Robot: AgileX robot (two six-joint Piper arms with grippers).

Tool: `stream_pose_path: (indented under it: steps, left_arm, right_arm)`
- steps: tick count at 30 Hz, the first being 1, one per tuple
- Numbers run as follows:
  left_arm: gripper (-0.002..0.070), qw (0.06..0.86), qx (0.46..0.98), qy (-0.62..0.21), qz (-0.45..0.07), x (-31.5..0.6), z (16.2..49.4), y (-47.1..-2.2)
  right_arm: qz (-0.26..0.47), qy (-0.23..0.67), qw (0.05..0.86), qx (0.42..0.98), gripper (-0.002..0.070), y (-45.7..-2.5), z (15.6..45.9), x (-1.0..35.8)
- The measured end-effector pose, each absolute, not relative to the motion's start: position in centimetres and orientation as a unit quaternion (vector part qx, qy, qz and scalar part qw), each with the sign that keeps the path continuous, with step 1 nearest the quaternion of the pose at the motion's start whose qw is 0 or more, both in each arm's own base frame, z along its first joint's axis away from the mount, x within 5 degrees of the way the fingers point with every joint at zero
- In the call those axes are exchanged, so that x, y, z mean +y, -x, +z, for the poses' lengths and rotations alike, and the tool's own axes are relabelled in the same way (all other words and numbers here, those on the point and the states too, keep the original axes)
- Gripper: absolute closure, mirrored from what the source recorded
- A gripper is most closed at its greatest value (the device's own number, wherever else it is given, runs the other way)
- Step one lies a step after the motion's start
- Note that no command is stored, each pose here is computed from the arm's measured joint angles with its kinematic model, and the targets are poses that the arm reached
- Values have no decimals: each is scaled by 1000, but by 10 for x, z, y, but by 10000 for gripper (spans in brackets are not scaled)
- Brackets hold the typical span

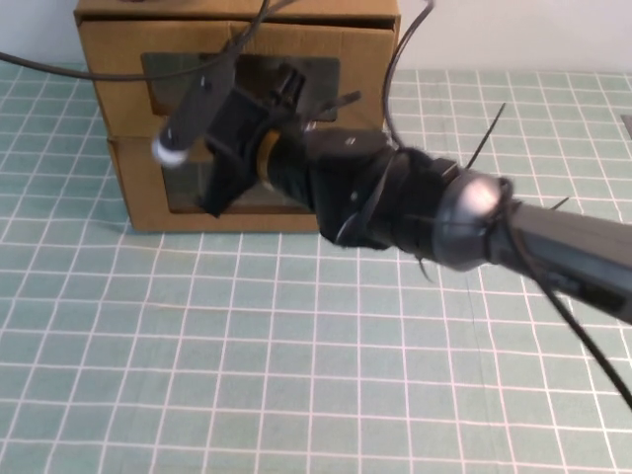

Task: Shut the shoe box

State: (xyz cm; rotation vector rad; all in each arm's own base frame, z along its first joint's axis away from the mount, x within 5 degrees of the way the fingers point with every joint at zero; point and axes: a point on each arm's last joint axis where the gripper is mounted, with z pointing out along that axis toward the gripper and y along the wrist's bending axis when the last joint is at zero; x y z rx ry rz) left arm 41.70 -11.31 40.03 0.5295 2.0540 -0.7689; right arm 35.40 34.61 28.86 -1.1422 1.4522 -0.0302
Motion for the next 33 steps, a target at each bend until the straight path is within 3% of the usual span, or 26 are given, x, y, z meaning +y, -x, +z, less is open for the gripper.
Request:
stream_pose_path:
  steps: [5,9,15,20,26,33]
  left_arm:
    - [680,462,804,-226,-299,-110,430,-397]
    - [680,489,787,-239,-290,-107,458,-373]
    - [680,510,773,-263,-272,-102,487,-341]
    - [680,505,772,-285,-261,-99,498,-321]
    - [680,497,771,-308,-253,-97,510,-296]
    - [680,497,775,-310,-239,-89,513,-254]
  right_arm:
    - [80,412,618,665,691,-335,327,342]
    - [93,366,624,685,691,-324,352,332]
    - [-26,371,600,708,690,-310,385,299]
    - [-106,343,524,772,691,-312,401,263]
    - [-26,273,473,837,690,-317,422,204]
    - [40,192,479,855,690,-298,452,135]
